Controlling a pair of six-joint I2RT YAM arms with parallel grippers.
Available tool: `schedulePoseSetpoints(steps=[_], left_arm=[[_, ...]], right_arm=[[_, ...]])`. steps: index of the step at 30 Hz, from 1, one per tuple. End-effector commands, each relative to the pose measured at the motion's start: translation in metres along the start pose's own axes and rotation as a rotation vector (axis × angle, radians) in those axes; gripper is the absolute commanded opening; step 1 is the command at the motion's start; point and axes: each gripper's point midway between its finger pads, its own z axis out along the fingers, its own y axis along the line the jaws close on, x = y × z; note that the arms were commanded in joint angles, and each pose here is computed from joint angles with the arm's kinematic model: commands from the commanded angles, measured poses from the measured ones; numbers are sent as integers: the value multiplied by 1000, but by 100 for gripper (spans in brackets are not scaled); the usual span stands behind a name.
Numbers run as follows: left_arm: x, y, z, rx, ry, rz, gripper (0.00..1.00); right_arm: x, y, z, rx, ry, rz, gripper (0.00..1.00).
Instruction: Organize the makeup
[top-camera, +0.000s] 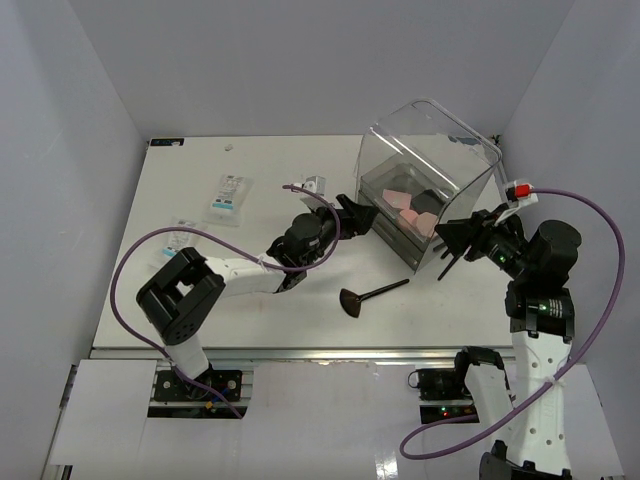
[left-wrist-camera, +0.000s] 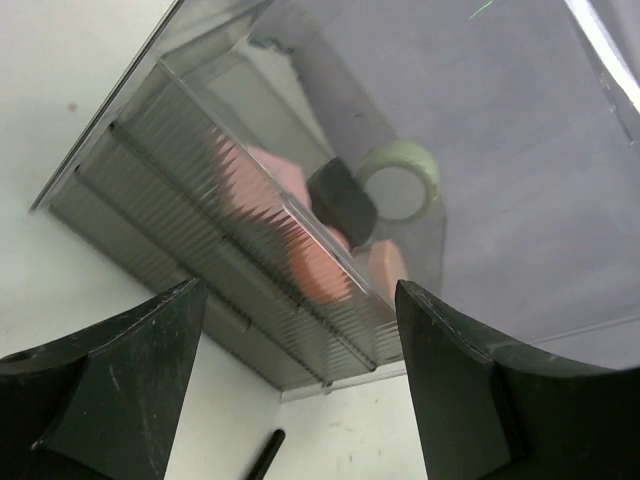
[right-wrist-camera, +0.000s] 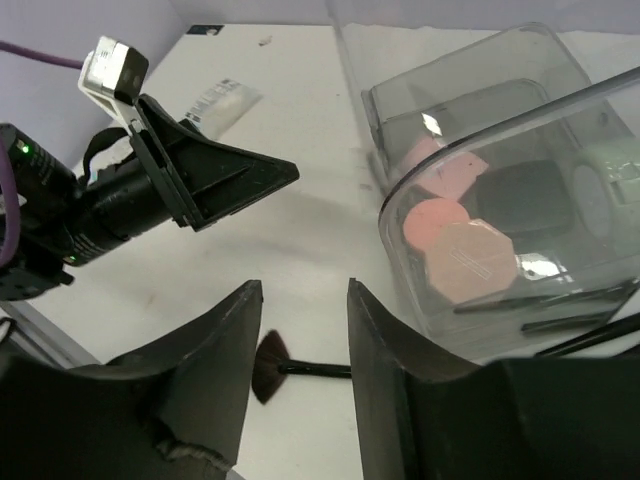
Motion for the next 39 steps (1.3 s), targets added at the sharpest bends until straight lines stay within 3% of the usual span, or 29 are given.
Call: schedulePoseSetpoints(steps=[1, 5, 8, 15, 25, 31, 39], left_arm=[[21, 33, -8, -150, 114, -72, 76], [41, 51, -4, -140, 224, -130, 72], [49, 47, 7, -61, 293, -174, 69], [54, 39, 42, 77, 348, -218, 63], [49, 13, 53, 227, 352, -230, 59], [56, 16, 64, 216, 380, -247, 56], [64, 24, 74, 185, 398, -296, 40]], right_arm=[[3, 7, -12, -26, 21, -182, 43], [19, 37, -15, -251, 27, -293, 44], [25, 45, -17, -318, 6, -336, 44], [33, 47, -18, -360, -12, -381, 44], [39, 44, -17, -366, -22, -375, 46], [38, 42, -17, -353, -23, -362, 46], [36, 41, -17, -344, -26, -356, 47]])
